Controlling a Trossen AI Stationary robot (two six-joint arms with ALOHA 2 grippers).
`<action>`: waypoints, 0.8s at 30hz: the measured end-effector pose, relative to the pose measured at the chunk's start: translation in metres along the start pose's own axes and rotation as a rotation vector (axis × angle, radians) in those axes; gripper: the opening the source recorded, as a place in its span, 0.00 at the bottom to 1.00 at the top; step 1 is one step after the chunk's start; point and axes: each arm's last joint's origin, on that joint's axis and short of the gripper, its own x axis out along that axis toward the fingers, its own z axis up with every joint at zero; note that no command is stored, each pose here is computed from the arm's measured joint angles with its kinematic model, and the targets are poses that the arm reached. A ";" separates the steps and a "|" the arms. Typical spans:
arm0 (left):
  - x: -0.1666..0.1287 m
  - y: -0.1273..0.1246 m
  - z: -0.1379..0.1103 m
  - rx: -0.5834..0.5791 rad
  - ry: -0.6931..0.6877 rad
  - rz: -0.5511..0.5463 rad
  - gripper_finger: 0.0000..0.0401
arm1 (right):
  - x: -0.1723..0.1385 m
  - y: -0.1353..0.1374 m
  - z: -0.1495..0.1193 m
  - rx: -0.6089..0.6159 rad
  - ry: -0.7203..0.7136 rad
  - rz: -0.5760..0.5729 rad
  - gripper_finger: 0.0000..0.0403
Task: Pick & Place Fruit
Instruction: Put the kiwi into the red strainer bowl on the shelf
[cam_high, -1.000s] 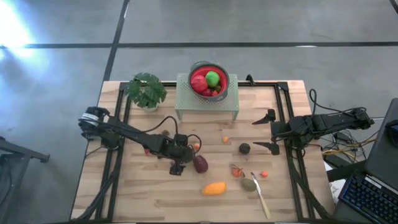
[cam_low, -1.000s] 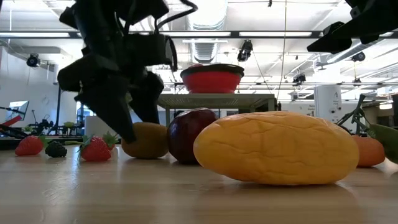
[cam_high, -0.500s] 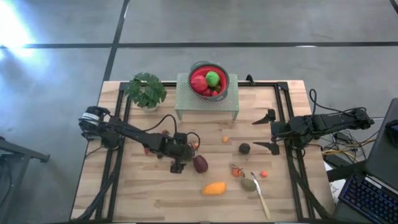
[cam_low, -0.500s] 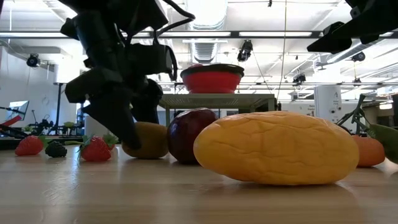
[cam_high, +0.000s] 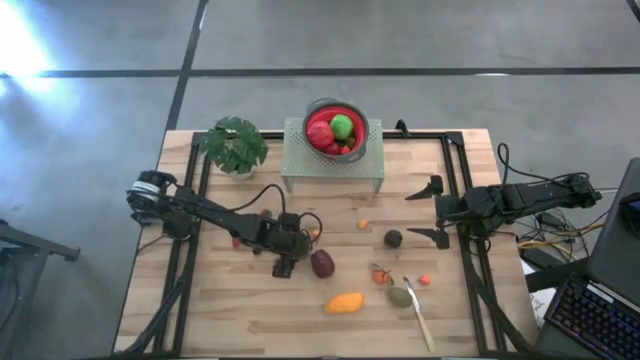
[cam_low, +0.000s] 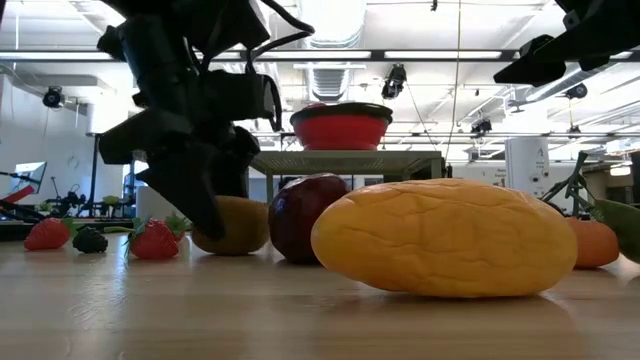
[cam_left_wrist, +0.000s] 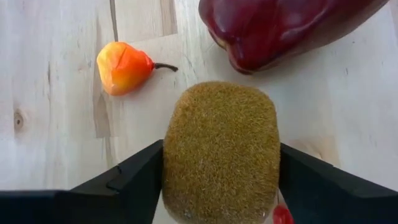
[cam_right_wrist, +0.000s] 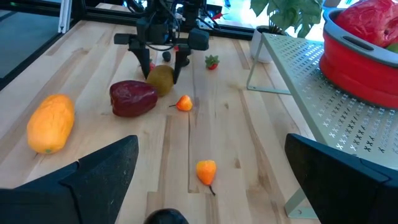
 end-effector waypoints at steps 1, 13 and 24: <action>-0.002 0.000 0.001 -0.001 0.015 0.001 0.69 | 0.000 0.000 0.000 0.000 0.000 0.000 0.99; -0.049 0.011 0.055 0.057 -0.034 0.205 0.65 | 0.000 0.000 0.000 0.000 0.000 0.000 0.99; -0.118 0.041 0.120 0.095 -0.261 0.482 0.65 | 0.000 0.000 0.000 0.000 0.000 0.000 0.99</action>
